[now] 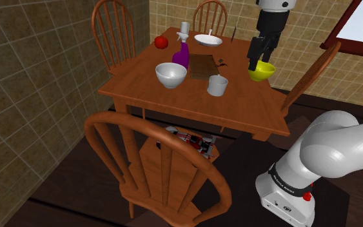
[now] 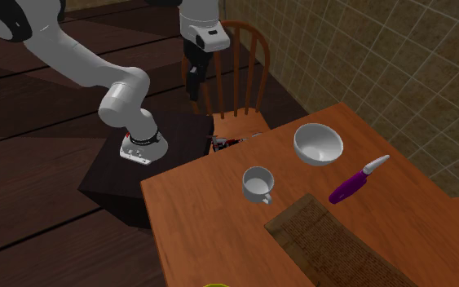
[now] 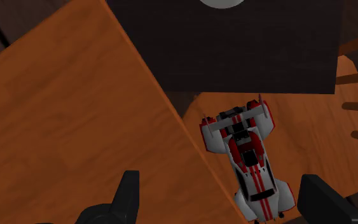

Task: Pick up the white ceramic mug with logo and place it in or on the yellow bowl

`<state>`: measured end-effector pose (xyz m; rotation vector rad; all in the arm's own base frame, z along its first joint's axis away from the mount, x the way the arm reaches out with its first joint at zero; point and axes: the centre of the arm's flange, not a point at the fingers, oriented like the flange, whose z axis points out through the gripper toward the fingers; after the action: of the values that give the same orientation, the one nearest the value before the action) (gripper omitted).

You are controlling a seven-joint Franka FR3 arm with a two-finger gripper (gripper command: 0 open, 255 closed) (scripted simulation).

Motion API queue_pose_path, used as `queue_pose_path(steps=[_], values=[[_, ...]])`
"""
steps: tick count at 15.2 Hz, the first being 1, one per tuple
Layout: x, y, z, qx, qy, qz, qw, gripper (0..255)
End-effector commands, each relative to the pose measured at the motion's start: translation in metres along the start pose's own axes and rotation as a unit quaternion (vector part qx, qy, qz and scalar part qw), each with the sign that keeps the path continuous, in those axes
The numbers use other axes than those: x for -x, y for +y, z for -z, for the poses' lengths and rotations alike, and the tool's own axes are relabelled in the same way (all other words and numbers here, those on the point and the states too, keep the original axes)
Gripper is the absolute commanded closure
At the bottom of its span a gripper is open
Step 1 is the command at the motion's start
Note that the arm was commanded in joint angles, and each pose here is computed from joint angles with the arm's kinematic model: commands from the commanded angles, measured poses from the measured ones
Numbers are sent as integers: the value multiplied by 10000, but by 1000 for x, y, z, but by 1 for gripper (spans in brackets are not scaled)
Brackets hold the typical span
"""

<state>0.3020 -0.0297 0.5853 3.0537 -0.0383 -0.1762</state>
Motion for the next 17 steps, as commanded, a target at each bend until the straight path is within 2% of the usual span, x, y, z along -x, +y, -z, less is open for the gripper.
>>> queue_pose_path(steps=[1, 17], values=[[0, 0, 0, 0, 0, 0, 10000, 0], [-135, 71, -131, -111, 563, 476, 9972, 0]])
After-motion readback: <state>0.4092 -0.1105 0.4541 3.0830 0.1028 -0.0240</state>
